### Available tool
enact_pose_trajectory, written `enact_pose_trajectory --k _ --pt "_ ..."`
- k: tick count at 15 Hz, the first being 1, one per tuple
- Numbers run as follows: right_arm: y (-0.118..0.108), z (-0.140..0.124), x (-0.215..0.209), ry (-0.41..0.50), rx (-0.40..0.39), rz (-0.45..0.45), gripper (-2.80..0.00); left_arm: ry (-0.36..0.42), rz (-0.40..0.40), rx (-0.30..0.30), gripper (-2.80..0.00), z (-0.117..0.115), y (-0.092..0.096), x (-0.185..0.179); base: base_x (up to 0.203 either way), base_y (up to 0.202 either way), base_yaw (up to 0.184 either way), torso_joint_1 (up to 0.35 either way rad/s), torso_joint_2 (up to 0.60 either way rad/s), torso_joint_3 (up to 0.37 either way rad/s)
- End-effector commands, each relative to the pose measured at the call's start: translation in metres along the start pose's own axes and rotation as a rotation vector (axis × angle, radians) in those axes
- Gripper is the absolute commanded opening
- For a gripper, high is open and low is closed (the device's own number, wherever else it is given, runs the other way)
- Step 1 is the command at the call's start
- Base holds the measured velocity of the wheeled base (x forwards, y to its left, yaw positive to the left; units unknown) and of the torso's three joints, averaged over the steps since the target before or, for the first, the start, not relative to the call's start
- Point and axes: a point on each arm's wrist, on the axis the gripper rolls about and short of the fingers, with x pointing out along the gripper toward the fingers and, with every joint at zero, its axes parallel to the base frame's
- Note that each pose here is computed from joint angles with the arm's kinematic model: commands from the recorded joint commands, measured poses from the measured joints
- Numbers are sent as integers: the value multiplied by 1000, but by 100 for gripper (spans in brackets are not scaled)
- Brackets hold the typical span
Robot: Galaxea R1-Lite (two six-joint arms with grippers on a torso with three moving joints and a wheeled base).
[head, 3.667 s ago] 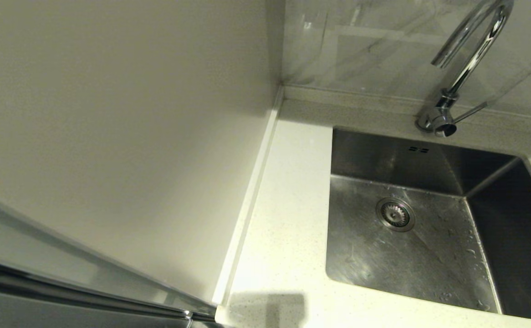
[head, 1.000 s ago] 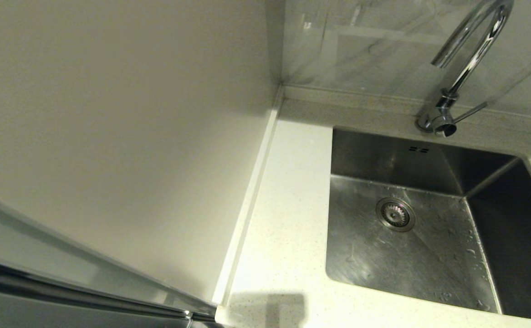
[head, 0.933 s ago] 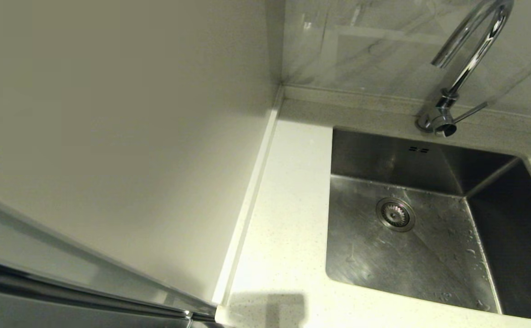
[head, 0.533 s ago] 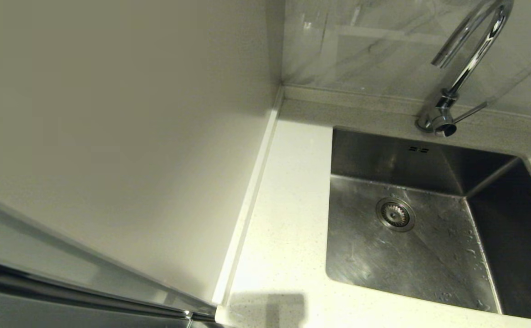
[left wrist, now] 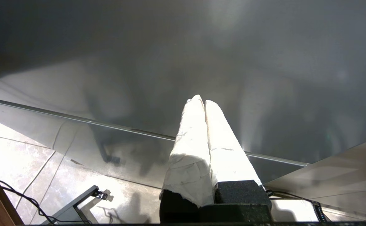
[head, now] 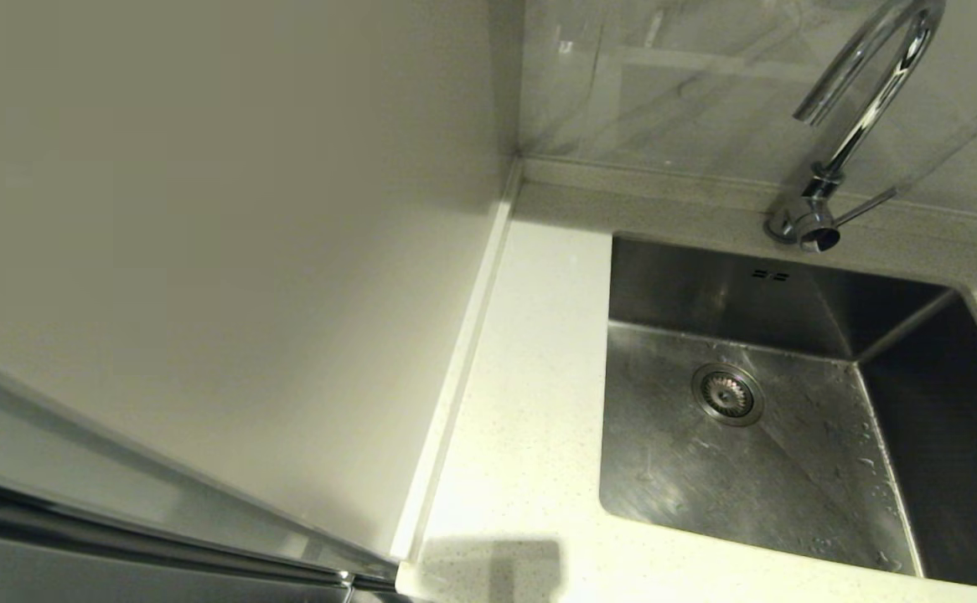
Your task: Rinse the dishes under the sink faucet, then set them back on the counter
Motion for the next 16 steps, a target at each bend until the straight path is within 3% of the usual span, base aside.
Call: enact_pose_trajectory --k 1,16 --pt "0 0 0 1 -1 0 -280 -3 0 -1 -280 0 0 0 0 0 0 0 0 0" --pt "0 0 0 1 -1 0 -280 -3 0 -1 -280 0 0 0 0 0 0 0 0 0"
